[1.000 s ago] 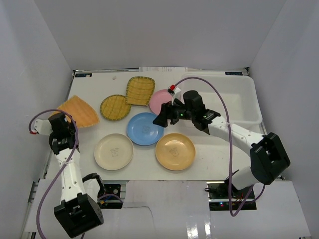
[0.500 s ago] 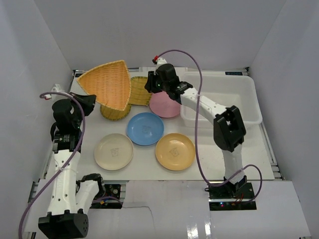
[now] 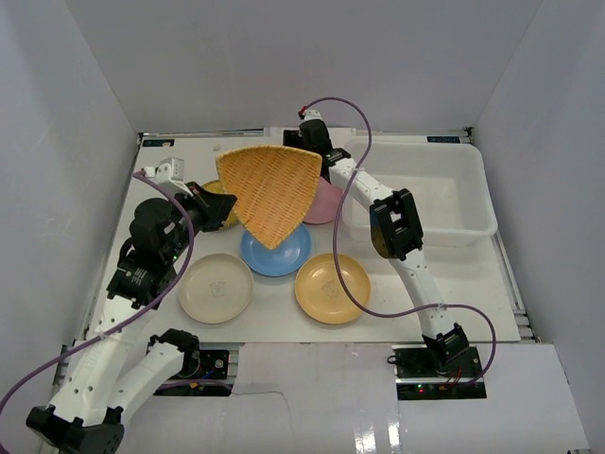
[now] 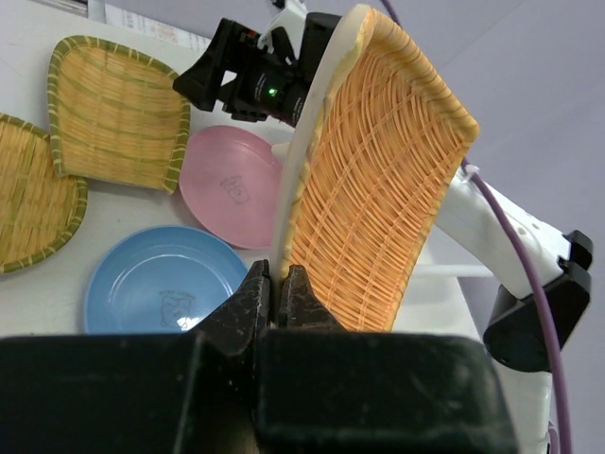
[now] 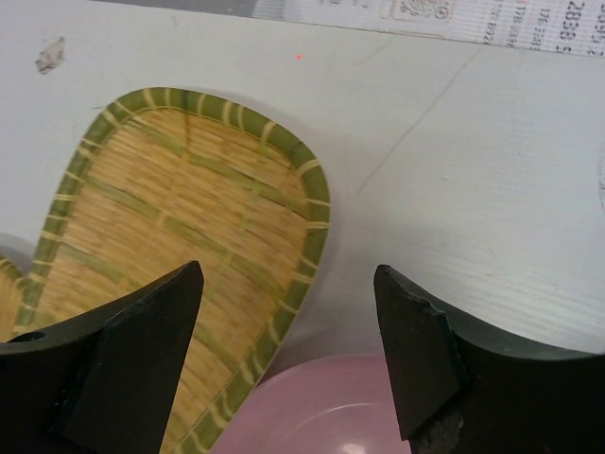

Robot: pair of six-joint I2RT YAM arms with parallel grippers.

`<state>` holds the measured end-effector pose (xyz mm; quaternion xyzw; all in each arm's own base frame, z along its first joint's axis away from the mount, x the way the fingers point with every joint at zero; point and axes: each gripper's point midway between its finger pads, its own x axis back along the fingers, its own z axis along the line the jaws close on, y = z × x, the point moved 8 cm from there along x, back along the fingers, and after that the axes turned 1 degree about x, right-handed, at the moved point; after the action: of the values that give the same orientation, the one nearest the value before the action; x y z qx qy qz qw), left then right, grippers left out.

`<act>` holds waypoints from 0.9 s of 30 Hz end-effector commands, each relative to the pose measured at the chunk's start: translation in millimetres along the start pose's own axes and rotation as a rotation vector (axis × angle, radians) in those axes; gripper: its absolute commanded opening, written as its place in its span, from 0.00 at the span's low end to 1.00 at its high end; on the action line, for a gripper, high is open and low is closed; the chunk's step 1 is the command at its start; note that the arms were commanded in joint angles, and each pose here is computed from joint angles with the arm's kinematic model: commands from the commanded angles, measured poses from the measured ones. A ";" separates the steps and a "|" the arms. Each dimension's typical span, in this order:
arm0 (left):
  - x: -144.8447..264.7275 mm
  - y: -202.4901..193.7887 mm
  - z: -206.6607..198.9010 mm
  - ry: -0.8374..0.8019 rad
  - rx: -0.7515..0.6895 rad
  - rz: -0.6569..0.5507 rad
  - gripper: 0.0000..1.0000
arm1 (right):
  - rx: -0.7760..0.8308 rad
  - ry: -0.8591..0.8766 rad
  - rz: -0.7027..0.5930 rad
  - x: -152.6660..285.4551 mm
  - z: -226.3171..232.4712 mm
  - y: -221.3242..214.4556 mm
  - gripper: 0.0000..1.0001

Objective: Place the plates into the plastic bin on the countertop

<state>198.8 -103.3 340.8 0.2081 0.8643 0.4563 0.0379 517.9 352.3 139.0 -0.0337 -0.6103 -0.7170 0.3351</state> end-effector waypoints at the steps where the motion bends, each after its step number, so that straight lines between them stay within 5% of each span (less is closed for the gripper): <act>1: 15.0 37.2 -30.0 -0.109 -0.026 -0.178 0.00 | -0.030 0.066 -0.114 -4.3 7.7 28.5 0.78; 15: 4.4 24.6 -35.4 -0.195 -0.022 -0.137 0.00 | -0.209 0.124 -0.096 -44.1 6.1 -19.9 0.59; 21: 5.1 23.7 -35.1 -0.191 -0.034 -0.140 0.00 | -0.271 0.133 -0.122 -49.2 6.9 -22.8 0.59; 27: 4.9 20.7 -34.4 -0.197 -0.025 -0.130 0.00 | -0.310 0.173 -0.173 -46.1 11.6 -15.1 0.29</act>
<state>196.9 -116.6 356.5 0.2129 0.8582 0.4559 0.1017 538.4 376.8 85.2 -0.0107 -0.4906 -0.8056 0.3320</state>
